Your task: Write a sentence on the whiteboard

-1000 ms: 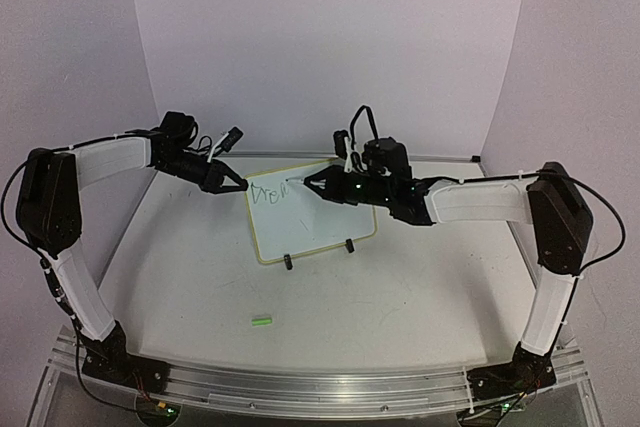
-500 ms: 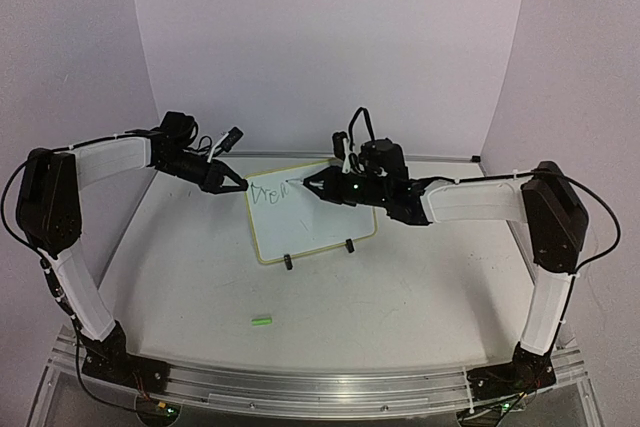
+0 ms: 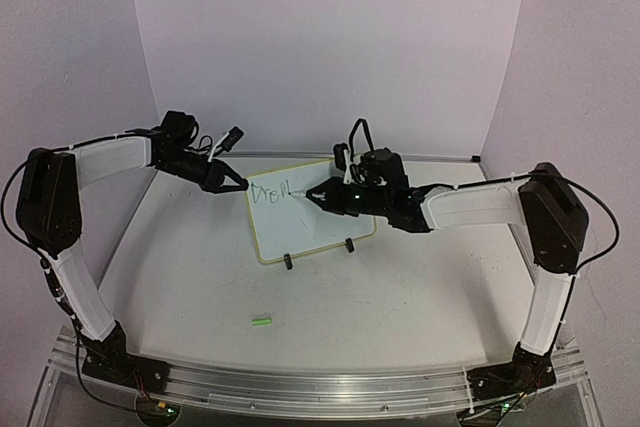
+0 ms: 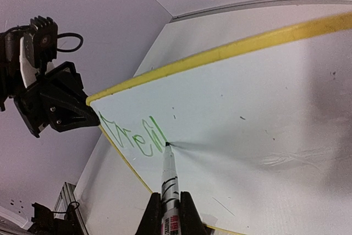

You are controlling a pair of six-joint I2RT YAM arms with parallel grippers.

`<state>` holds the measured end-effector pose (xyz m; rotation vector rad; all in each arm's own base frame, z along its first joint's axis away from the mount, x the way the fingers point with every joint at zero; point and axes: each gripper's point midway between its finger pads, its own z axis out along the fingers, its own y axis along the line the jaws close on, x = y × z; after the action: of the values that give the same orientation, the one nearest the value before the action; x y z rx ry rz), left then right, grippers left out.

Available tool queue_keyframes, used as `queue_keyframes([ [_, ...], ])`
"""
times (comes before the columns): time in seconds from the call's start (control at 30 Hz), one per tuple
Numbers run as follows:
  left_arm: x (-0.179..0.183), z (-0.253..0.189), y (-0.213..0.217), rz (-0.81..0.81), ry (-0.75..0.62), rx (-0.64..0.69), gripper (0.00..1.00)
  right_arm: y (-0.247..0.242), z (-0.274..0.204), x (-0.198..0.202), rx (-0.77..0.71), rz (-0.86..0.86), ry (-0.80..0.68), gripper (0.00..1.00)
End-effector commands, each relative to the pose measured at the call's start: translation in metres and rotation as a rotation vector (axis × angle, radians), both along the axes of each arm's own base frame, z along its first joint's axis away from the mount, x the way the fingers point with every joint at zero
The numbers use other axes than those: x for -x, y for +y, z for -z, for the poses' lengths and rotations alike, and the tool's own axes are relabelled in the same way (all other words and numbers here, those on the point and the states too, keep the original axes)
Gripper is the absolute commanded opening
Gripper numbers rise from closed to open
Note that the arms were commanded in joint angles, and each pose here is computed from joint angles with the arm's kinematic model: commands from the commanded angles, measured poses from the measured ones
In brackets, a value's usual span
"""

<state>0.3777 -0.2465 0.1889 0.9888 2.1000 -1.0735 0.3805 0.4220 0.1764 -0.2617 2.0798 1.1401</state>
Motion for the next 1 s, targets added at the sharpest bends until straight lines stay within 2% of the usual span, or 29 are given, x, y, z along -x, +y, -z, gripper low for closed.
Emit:
queue_keyframes([
  [0.0, 0.008, 0.003, -0.003, 0.015, -0.006, -0.052, 0.00, -0.010, 0.003, -0.002, 0.016, 0.043, 0.009, 0.00],
  [0.43, 0.009, 0.002, -0.004, 0.018, -0.009, -0.052, 0.00, -0.006, -0.047, -0.012, -0.121, 0.076, -0.084, 0.00],
  [0.97, 0.010, 0.001, -0.004, 0.018, -0.013, -0.054, 0.00, -0.021, -0.039, -0.019, -0.089, 0.159, -0.089, 0.00],
])
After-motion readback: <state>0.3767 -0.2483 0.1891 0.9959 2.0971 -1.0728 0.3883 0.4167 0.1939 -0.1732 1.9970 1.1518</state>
